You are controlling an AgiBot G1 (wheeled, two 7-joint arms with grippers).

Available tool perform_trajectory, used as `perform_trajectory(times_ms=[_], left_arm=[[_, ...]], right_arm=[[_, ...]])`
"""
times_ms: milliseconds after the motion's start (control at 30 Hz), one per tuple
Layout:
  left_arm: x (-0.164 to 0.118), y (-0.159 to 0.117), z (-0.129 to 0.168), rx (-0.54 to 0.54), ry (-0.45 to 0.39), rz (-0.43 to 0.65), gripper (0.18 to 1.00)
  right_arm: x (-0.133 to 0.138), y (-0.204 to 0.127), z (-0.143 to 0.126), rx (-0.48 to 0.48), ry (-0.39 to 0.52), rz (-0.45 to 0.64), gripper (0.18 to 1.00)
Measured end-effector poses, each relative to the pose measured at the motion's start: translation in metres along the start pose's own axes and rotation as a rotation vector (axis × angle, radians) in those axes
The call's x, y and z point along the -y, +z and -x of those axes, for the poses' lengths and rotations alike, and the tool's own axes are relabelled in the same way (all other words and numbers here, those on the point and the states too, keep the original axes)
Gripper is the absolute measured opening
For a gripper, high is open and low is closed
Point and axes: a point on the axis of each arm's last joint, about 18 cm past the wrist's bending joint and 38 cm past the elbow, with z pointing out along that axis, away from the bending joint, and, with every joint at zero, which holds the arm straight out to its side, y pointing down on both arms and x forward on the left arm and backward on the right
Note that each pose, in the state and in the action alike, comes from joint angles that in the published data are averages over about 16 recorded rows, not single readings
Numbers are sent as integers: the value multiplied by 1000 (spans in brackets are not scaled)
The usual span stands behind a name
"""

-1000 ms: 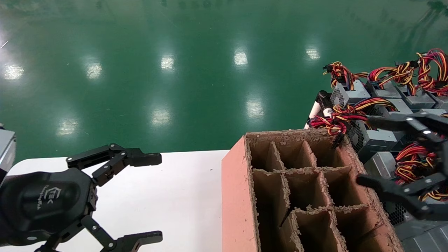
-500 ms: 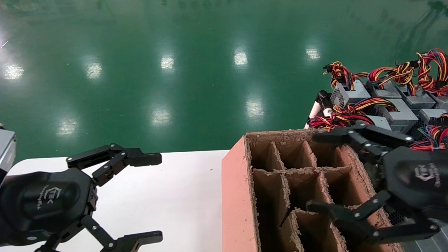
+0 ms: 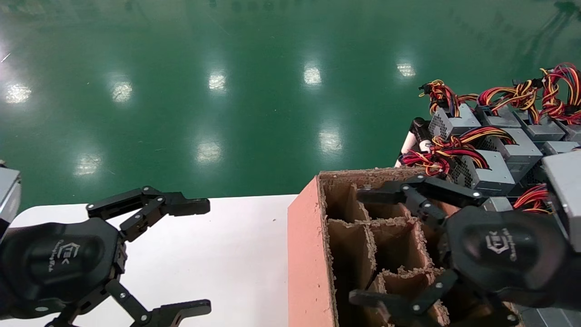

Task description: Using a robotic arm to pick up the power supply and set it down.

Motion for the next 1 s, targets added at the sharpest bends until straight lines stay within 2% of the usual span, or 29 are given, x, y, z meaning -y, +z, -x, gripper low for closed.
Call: perform_trajectory(times_ms=[400,1000], left_arm=[[0,0,0,0,0,0,1001],[0,0,0,1,0,0,1001]], right_arm=[[-8,17,7,18,19,-42,1000],[-8,18,7,19,20,-43,1000]])
